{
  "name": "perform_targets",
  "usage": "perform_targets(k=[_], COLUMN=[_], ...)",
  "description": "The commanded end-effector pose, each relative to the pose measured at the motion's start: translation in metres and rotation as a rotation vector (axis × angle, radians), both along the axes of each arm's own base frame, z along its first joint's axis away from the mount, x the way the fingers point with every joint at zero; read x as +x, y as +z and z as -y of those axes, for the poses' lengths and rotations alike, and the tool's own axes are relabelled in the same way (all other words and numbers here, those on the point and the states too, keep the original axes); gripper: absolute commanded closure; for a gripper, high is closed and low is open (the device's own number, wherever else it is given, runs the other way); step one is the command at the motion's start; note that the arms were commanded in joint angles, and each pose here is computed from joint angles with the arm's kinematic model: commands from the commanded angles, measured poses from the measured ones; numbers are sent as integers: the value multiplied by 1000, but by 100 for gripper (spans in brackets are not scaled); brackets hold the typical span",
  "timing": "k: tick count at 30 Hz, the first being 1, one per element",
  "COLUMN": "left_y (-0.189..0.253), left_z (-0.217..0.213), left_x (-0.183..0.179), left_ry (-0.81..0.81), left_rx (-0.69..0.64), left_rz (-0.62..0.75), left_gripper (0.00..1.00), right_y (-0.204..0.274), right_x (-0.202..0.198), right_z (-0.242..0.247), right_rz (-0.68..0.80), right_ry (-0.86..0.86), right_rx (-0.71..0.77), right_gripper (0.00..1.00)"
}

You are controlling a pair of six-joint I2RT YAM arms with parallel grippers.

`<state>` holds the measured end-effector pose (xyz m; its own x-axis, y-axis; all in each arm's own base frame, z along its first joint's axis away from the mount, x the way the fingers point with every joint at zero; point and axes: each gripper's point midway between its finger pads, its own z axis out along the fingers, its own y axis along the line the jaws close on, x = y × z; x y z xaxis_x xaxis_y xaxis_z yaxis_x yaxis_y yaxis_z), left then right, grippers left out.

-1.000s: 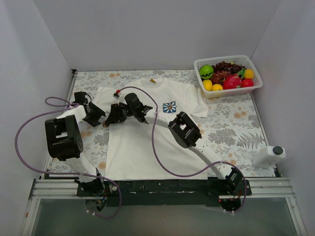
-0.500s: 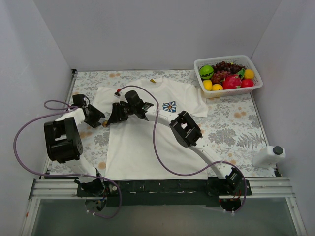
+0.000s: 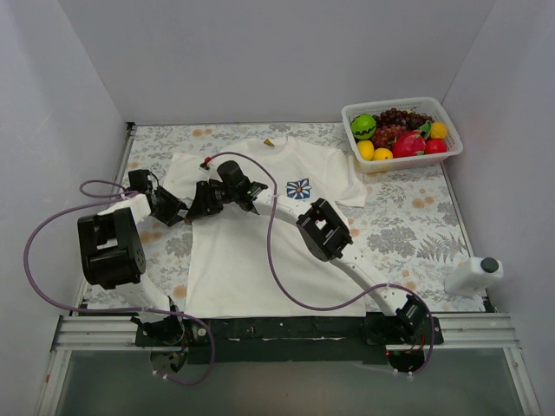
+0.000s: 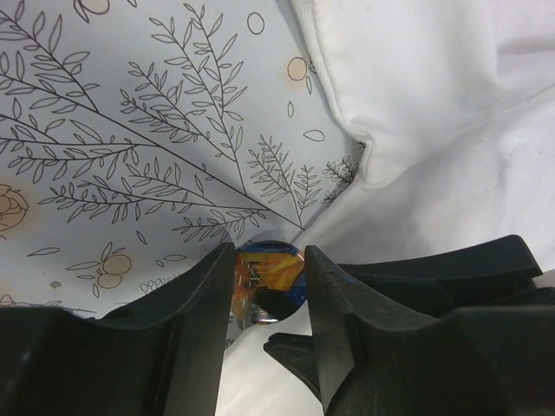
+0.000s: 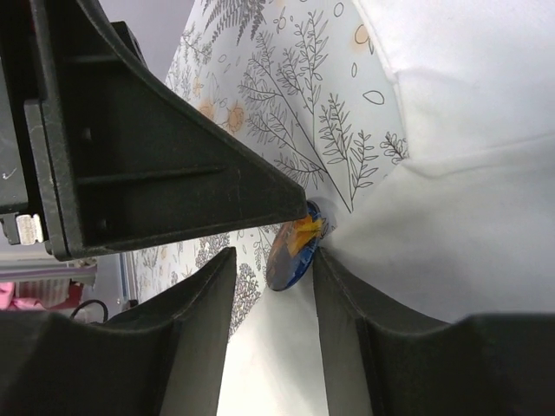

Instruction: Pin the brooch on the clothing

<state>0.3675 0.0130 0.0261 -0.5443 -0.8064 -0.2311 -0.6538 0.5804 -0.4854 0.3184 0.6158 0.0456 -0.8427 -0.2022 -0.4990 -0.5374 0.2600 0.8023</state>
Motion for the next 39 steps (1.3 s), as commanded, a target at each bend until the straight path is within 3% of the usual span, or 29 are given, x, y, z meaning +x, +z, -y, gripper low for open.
perform_targets(k=[1, 2, 3, 5, 6, 9, 16, 18, 23, 27, 29, 33, 35, 36, 37, 39], left_y=[-25, -25, -25, -25, -23, -16, 33, 50, 81, 108, 122, 160, 169, 176, 183, 193], left_z=[10, 11, 10, 10, 8, 3, -18, -23, -24, -8, 2, 32, 46, 60, 67, 91], left_x=[-35, -34, -34, -35, -33, -32, -14, -9, 0, 8, 14, 24, 27, 27, 32, 36], left_ry=[-2, -5, -3, -6, -4, 2, 14, 18, -8, -79, -118, -248, -299, -347, -358, -417], left_rx=[-27, -34, -33, -26, -19, 9, 139, 168, 194, 140, 104, -2, -36, -79, -108, -151], left_rz=[-130, -124, -123, -124, -121, -112, -16, 23, 117, 224, 291, 421, 445, 459, 466, 479], left_gripper=[62, 62, 62, 62, 62, 62, 47, 30, 25, 26, 27, 21, 16, 14, 13, 9], right_y=[-65, -61, -61, -56, -55, -41, 56, 78, 101, 121, 119, 146, 142, 166, 153, 180], right_x=[-30, -30, -28, -25, -24, -21, -6, -4, 1, 15, 20, 51, 57, 62, 62, 66], right_z=[8, 7, 7, 9, 9, 10, 22, 28, 32, 49, 63, 113, 136, 150, 165, 191], right_rz=[-124, -117, -115, -101, -89, -70, 44, 72, 105, 110, 116, 277, 406, 481, 554, 681], right_ry=[36, 35, 29, 15, 8, 13, 45, 50, 58, 43, 30, -74, -91, -152, -151, -245], right_rx=[-120, -113, -113, -113, -115, -98, 78, 115, 179, 219, 212, 119, 44, 13, -51, -98], right_gripper=[52, 56, 66, 73, 84, 93, 93, 92, 91, 99, 99, 99, 99, 99, 99, 99])
